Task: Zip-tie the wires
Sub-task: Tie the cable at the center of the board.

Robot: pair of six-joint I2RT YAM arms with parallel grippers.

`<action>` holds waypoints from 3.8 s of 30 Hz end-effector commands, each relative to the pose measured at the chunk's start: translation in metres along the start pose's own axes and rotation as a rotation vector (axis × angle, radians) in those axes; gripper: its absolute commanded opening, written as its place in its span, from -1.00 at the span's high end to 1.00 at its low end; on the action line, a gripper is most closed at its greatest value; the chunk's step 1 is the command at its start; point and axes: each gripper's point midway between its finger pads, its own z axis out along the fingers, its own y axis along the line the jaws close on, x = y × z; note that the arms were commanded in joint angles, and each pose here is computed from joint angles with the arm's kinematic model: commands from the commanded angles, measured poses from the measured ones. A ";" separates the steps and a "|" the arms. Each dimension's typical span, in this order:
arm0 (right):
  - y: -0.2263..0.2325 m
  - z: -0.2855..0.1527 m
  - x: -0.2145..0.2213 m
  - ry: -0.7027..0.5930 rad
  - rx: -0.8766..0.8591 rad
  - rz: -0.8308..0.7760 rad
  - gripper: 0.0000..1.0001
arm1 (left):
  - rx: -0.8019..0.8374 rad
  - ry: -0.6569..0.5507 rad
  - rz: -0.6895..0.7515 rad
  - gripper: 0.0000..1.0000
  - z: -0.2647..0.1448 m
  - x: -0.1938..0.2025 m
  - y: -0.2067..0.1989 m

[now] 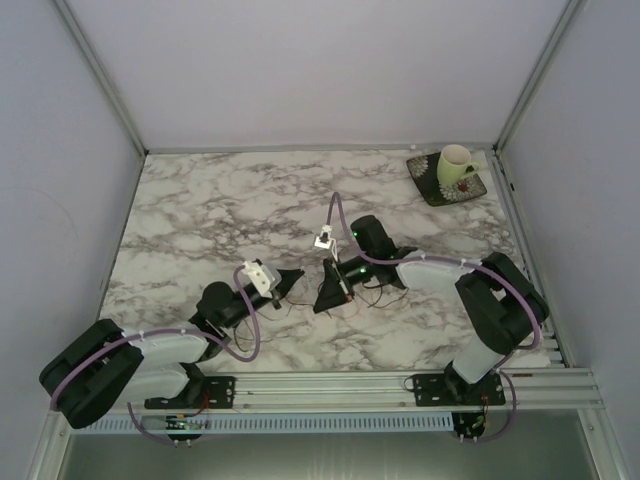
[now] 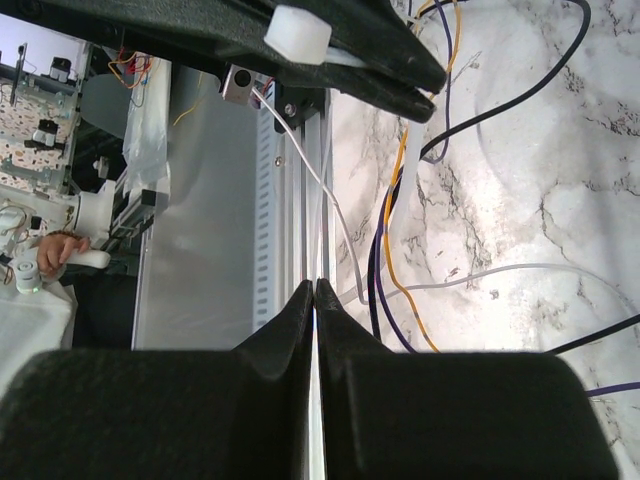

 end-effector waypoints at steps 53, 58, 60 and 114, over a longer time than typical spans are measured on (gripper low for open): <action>0.014 -0.006 -0.006 0.008 -0.019 -0.068 1.00 | -0.002 -0.051 0.059 1.00 0.009 -0.016 0.002; 0.015 -0.005 -0.005 0.012 -0.026 -0.070 1.00 | -0.001 -0.051 0.059 1.00 0.010 -0.016 0.002; 0.015 -0.005 -0.004 0.014 -0.027 -0.068 1.00 | 0.002 -0.052 0.059 1.00 0.010 -0.016 0.001; 0.007 -0.010 -0.015 -0.002 -0.023 -0.036 1.00 | 0.041 -0.042 0.085 1.00 0.002 -0.013 -0.013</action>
